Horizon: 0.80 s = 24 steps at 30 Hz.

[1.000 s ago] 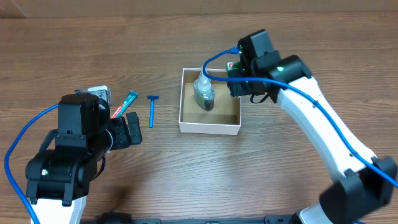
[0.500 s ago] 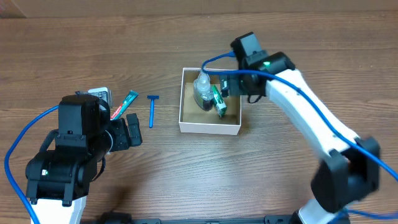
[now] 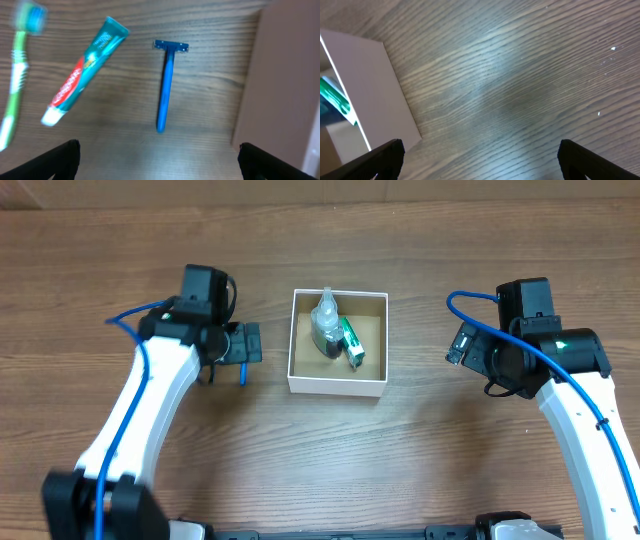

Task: Pack container
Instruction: 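Grasp the blue razor with the left gripper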

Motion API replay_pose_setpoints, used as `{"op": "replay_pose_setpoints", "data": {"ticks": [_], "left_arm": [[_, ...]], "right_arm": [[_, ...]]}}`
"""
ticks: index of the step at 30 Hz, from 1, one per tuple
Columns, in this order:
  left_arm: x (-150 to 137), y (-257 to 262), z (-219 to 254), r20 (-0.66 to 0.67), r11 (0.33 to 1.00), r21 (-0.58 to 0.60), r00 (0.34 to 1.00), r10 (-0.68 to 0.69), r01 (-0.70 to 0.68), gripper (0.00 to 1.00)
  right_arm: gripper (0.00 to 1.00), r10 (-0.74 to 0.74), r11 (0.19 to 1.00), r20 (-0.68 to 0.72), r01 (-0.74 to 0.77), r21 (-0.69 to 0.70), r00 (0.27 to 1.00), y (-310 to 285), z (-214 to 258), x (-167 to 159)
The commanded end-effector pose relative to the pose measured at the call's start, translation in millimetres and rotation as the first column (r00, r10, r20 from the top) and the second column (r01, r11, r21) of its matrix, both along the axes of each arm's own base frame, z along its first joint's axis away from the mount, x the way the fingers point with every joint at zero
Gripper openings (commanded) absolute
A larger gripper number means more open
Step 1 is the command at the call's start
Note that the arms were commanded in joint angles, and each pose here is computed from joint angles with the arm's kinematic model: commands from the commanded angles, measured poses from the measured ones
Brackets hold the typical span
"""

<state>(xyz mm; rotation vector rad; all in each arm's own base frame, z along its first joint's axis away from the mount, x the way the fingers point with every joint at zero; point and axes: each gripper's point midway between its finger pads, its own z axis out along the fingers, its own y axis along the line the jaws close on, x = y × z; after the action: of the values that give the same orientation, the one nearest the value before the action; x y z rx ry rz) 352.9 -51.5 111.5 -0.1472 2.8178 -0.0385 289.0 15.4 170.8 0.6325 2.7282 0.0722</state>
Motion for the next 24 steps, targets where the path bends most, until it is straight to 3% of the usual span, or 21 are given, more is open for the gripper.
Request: {"op": "replay_pose_setpoints", "data": {"ticks": [1, 5, 9, 10, 11, 12, 16, 23, 24], "left_arm": [[14, -11, -54, -0.108, 0.999, -0.013, 0.994, -0.031, 0.030, 1.00], [22, -12, -94, -0.190, 0.999, 0.000, 0.981, -0.036, 0.037, 1.00], [33, -14, -104, -0.197, 0.999, 0.001, 0.979, -0.044, 0.045, 1.00], [35, -14, -105, -0.188, 0.999, 0.000, 0.981, -0.044, 0.045, 0.95], [35, -14, -106, -0.190, 0.999, 0.000, 0.981, -0.043, 0.044, 0.72], [34, -14, -109, -0.198, 0.999, 0.000, 0.979, -0.042, 0.043, 0.59], [28, -23, -123, -0.242, 0.998, -0.052, 0.969, -0.041, 0.029, 0.49], [25, -18, -127, -0.259, 0.999, -0.022, 0.965, -0.032, 0.027, 0.06], [27, -15, -123, -0.254, 1.000, -0.005, 0.967, -0.026, 0.026, 0.04]], "right_arm": [[1.00, 0.067, 0.998, -0.005, -0.067, -0.005, 0.998, 2, -1, -3], [1.00, 0.070, 0.998, -0.020, -0.070, -0.006, 0.997, 2, -3, -7], [1.00, 0.070, 0.998, -0.029, -0.070, -0.006, 0.997, 2, -3, -9], [1.00, 0.072, 0.997, -0.029, -0.072, -0.007, 0.997, 2, -3, -9], [1.00, 0.073, 0.997, -0.029, -0.073, -0.008, 0.997, 2, -3, -9], [1.00, 0.073, 0.997, -0.031, -0.073, -0.008, 0.997, 1, -3, -9], [1.00, 0.073, 0.997, -0.043, -0.073, -0.008, 0.996, 1, -4, -12], [1.00, 0.079, 0.997, -0.051, -0.080, -0.011, 0.996, 1, -5, -14], [1.00, 0.095, 0.995, -0.051, -0.096, -0.016, 0.994, 1, -5, -14]]}}
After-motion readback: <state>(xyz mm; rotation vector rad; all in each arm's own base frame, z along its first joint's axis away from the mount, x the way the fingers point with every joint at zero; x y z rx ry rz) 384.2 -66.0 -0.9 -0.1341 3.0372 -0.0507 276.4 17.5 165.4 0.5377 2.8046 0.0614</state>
